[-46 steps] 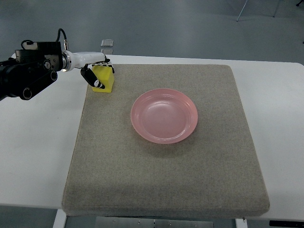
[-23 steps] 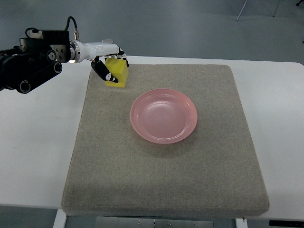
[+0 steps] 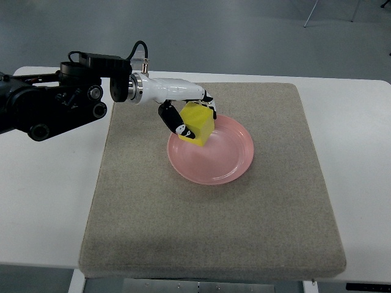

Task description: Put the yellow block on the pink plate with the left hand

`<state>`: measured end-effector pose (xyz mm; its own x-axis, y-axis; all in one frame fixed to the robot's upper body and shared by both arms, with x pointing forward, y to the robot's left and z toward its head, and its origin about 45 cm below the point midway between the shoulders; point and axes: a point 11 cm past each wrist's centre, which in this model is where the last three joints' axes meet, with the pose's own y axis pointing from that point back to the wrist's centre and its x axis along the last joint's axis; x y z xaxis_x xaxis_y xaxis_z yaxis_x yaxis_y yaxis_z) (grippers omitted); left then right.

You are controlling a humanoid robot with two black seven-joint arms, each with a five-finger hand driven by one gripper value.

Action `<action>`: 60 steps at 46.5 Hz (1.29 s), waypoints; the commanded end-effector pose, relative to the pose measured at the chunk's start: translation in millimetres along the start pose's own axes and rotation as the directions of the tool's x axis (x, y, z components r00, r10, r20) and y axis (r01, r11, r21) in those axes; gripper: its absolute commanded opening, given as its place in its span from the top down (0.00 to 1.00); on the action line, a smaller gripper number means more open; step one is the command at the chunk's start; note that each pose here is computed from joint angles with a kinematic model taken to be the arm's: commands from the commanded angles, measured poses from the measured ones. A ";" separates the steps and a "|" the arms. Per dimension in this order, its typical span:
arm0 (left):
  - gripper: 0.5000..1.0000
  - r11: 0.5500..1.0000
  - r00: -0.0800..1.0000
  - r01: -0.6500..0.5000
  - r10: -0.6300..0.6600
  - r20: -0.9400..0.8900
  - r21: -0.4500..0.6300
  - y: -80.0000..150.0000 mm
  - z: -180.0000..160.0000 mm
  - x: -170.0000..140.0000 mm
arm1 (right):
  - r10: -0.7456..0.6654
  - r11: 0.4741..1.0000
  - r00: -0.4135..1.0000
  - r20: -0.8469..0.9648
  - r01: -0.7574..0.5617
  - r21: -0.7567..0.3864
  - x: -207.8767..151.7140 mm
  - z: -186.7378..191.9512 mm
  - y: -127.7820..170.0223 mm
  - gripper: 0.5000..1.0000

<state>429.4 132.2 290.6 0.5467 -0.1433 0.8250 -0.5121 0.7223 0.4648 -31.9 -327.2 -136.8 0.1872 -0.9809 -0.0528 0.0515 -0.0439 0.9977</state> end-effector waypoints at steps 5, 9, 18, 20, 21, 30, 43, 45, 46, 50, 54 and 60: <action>0.82 1.000 1.000 0.012 -0.012 0.005 -0.022 -8.5 8.4 -6.1 | 0.000 1.000 1.000 0.001 0.000 0.001 0.0 -0.1 0.0 0.15; 0.55 0.999 1.000 0.018 -0.018 0.007 -0.029 -12.6 11.5 -8.9 | 0.000 1.000 1.000 0.001 0.000 0.001 0.0 -0.1 0.0 0.15; 0.02 0.999 1.000 0.023 -0.023 0.001 -0.030 -14.1 11.5 -12.0 | 0.000 1.000 1.000 0.001 0.000 0.001 0.0 -0.1 0.0 0.15; 0.01 0.999 1.000 0.024 -0.024 -0.001 -0.029 -13.6 11.0 -12.0 | 0.000 1.000 1.000 0.000 0.000 -0.001 0.0 0.1 0.0 0.15; 0.01 0.999 1.000 0.024 -0.024 -0.004 -0.030 -13.6 11.0 -11.9 | 0.000 1.000 1.000 0.001 0.000 0.001 0.0 -0.1 0.0 0.15; 0.01 0.999 0.997 0.019 -0.022 -0.069 -0.034 -11.0 7.8 -13.3 | 0.000 1.000 1.000 0.001 0.000 0.001 0.0 -0.1 0.0 0.15; 0.01 0.978 0.857 -0.204 0.203 -0.474 0.050 19.5 -40.5 31.0 | 0.000 1.000 1.000 0.000 0.000 0.000 0.0 -0.1 0.0 0.15; 0.01 0.967 0.810 -0.241 0.245 -0.533 0.079 24.3 -52.1 36.3 | 0.000 1.000 1.000 0.000 0.000 0.000 0.0 -0.1 0.0 0.15; 0.01 0.962 0.786 -0.253 0.264 -0.559 0.098 26.9 -59.4 36.4 | 0.000 1.000 1.000 0.001 0.000 0.001 0.0 -0.1 0.0 0.15; 0.01 0.944 0.690 -0.288 0.322 -0.648 0.163 34.3 -83.6 31.9 | 0.000 1.000 1.000 0.000 0.000 0.000 0.0 -0.1 0.0 0.15; 0.01 0.924 0.613 -0.322 0.369 -0.699 0.205 42.6 -98.1 35.3 | 0.000 1.000 1.000 0.001 0.000 0.001 0.0 -0.1 0.0 0.15; 0.01 0.881 0.418 -0.379 0.435 -0.798 0.281 58.1 -125.1 29.9 | 0.000 1.000 1.000 0.000 0.000 0.000 0.0 -0.1 0.0 0.15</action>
<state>494.9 238.6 303.1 0.5797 0.7200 0.3815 -0.8132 0.5407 0.2152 -31.9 -327.2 -136.8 0.1868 -0.9810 -0.0529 0.0515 -0.0439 0.9977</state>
